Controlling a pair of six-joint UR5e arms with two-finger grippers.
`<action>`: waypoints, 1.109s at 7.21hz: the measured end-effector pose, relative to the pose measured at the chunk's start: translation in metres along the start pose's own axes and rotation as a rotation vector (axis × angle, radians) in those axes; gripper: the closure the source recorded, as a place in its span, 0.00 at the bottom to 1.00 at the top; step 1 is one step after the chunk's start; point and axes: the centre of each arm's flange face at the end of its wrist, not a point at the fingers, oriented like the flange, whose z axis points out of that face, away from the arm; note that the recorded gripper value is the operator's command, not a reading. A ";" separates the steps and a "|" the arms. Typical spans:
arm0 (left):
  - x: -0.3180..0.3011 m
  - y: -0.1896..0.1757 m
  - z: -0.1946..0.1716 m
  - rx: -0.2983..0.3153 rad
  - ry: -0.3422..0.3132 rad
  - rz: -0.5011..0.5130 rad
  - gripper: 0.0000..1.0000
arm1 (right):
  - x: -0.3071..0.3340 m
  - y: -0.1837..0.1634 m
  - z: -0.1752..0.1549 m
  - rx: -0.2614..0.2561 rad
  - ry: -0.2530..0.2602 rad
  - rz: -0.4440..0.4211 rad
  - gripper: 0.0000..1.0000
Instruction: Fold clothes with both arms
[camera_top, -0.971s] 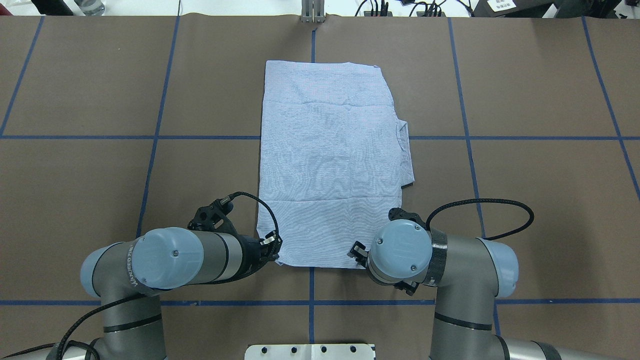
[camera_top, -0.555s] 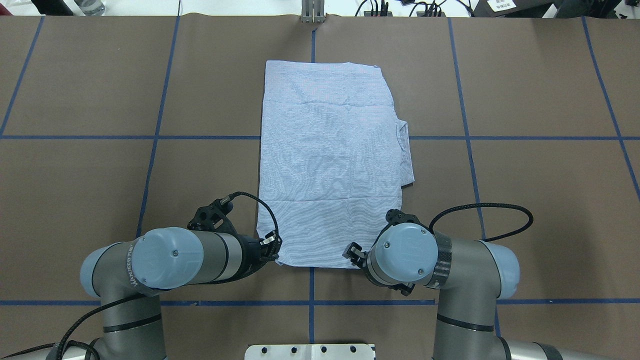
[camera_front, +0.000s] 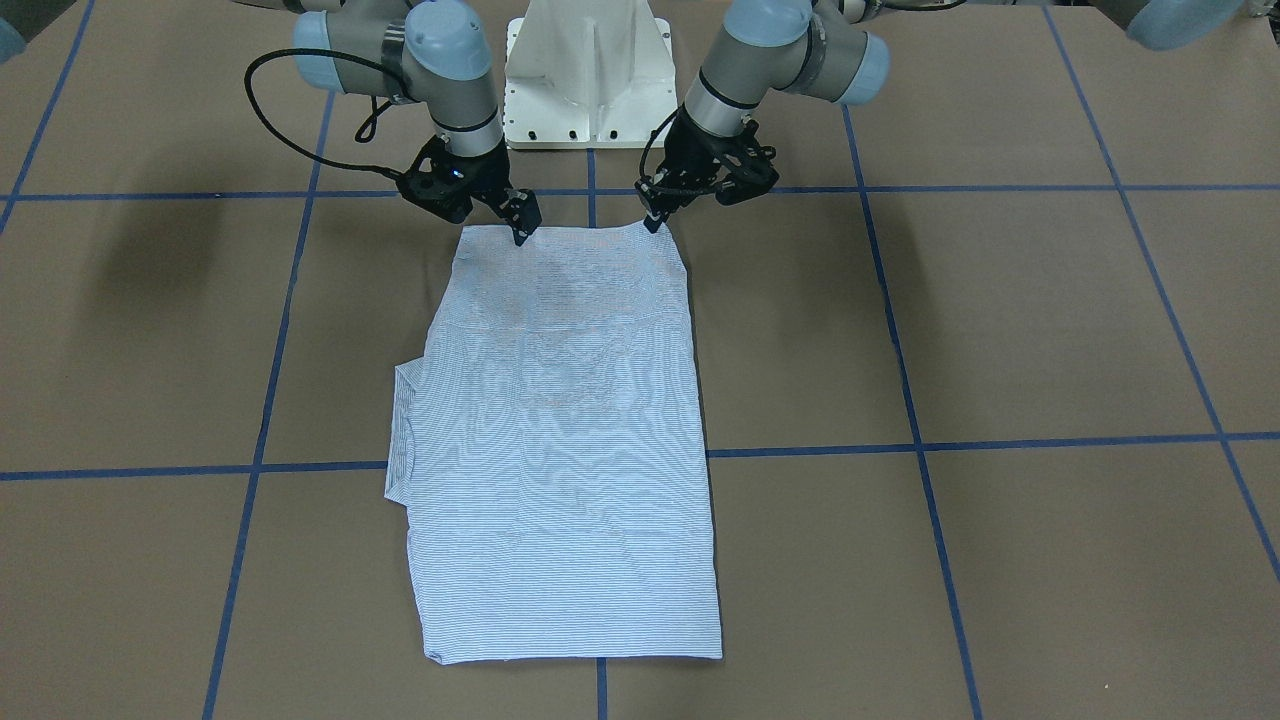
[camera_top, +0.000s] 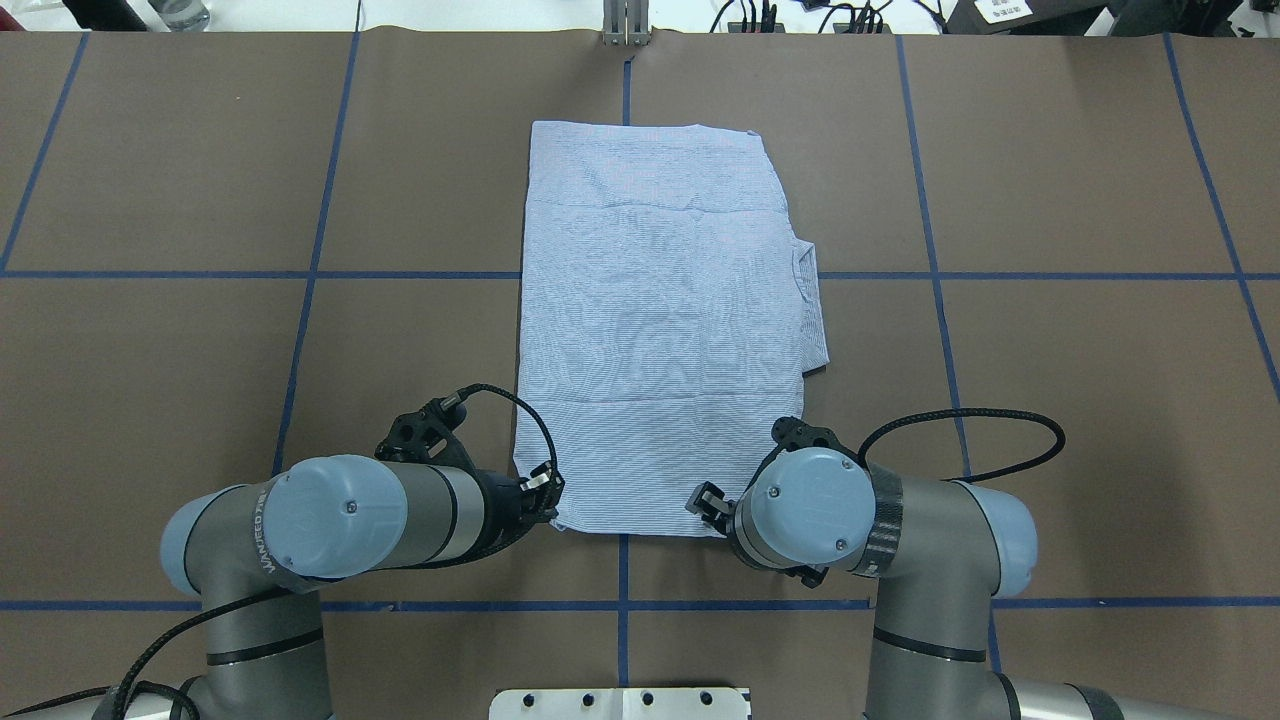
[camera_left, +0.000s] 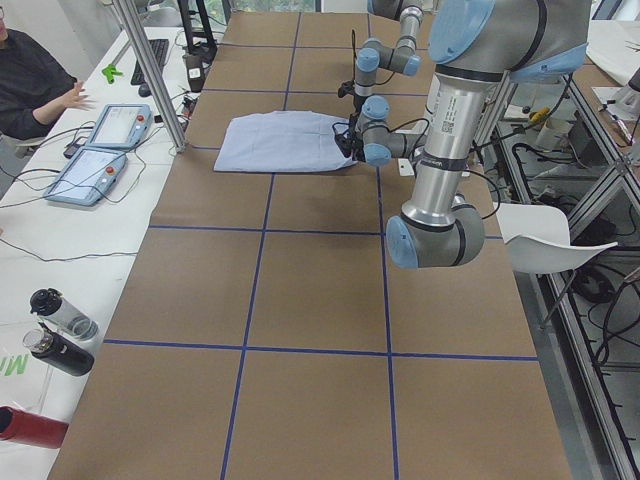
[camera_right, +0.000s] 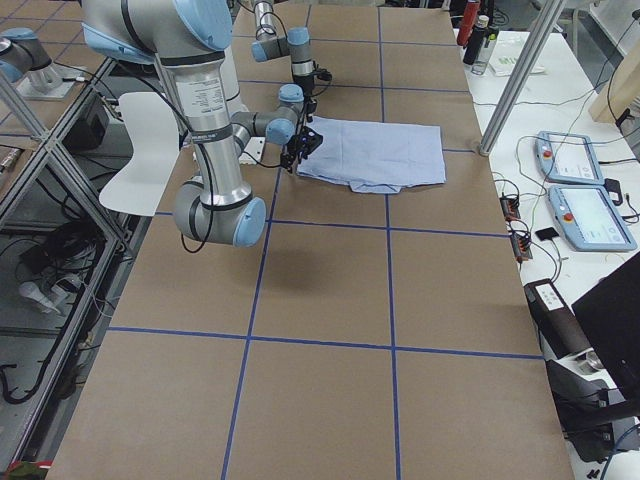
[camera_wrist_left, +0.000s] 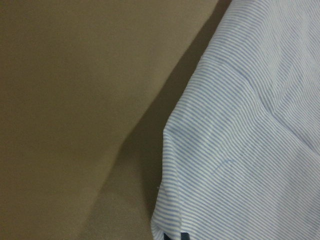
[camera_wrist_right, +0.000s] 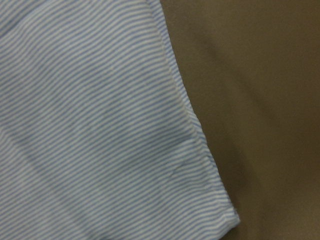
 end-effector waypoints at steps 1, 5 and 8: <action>0.000 0.000 0.000 0.000 0.000 0.000 1.00 | 0.000 -0.001 0.000 0.003 0.000 0.001 0.10; 0.000 0.000 0.000 0.000 0.000 0.000 1.00 | 0.001 -0.002 0.001 0.005 0.002 0.004 0.10; 0.000 0.000 0.000 0.001 0.001 0.000 1.00 | 0.001 -0.002 0.001 0.005 0.003 0.009 0.65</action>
